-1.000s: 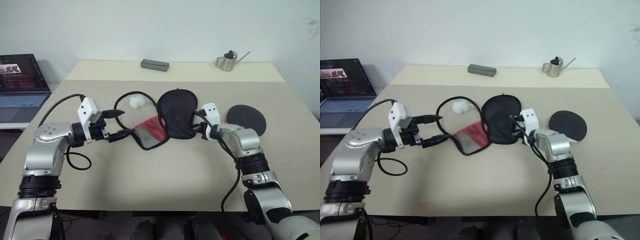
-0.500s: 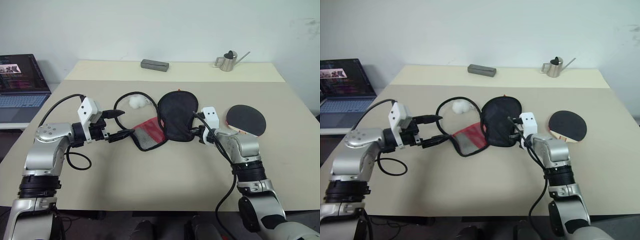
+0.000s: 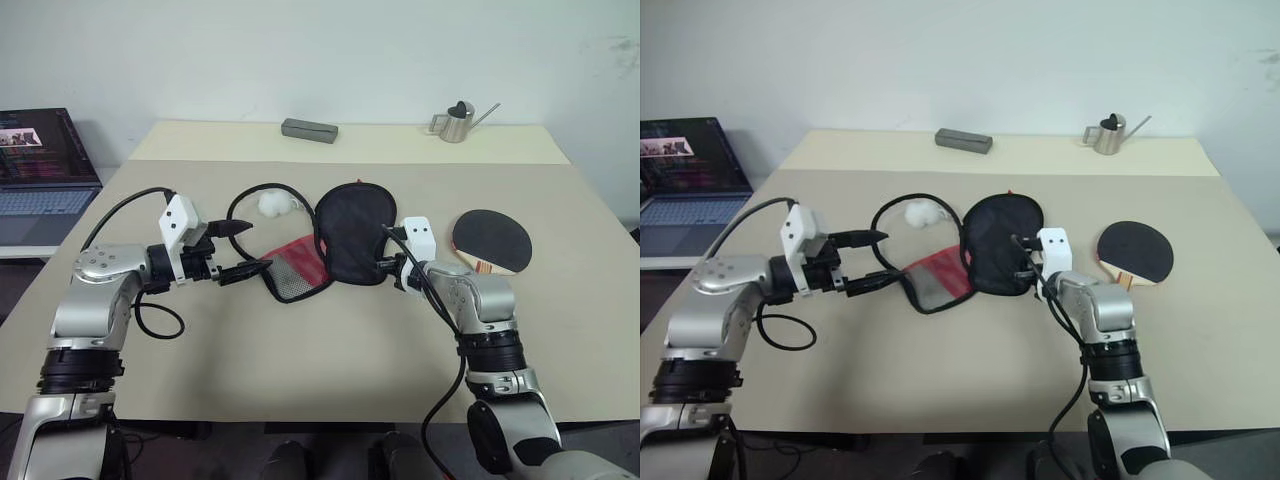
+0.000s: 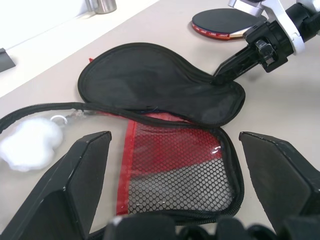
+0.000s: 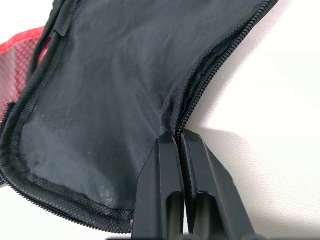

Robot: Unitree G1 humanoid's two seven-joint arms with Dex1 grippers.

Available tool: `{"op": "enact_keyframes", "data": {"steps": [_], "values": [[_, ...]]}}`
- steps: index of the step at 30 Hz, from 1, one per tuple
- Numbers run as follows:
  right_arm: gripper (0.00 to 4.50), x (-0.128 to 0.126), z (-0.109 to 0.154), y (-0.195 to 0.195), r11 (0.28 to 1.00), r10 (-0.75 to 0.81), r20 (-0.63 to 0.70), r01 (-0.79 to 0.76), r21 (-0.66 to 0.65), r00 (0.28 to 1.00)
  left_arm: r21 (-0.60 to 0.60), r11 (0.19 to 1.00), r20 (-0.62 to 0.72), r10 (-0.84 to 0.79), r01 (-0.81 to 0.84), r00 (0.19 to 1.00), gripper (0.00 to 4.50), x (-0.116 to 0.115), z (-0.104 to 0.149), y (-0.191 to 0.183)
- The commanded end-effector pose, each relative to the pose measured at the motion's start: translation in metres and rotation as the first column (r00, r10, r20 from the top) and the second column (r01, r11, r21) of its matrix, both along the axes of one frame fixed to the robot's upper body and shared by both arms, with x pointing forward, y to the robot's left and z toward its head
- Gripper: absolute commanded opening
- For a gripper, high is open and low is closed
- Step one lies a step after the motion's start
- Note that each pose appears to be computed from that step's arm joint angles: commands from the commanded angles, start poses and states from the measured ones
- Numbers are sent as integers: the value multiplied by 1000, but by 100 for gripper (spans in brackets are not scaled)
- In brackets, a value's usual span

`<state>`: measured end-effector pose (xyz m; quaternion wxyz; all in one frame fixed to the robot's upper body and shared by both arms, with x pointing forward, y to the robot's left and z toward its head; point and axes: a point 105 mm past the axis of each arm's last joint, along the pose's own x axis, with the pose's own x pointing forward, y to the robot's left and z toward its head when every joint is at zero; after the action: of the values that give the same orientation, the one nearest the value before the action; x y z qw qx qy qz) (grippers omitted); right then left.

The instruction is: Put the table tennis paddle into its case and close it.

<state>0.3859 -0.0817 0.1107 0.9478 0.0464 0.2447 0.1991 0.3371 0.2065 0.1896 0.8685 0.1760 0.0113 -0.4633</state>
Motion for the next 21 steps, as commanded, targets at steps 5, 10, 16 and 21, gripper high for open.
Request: {"op": "enact_keyframes", "data": {"steps": [5,10,16,21], "values": [[4,-4,5,3,1000,10,22,-11,7,1000,16,1000,54,-4,3,999,450,1,14,1],[44,-5,6,0,1000,-17,25,17,18,1000,19,1000,55,-7,6,998,450,2,14,0],[234,-2,11,-8,999,-38,49,37,13,998,20,1000,61,-12,10,998,450,4,15,-1],[406,-4,9,-7,999,-31,42,30,15,999,21,1000,64,-15,14,998,450,5,15,-2]]}}
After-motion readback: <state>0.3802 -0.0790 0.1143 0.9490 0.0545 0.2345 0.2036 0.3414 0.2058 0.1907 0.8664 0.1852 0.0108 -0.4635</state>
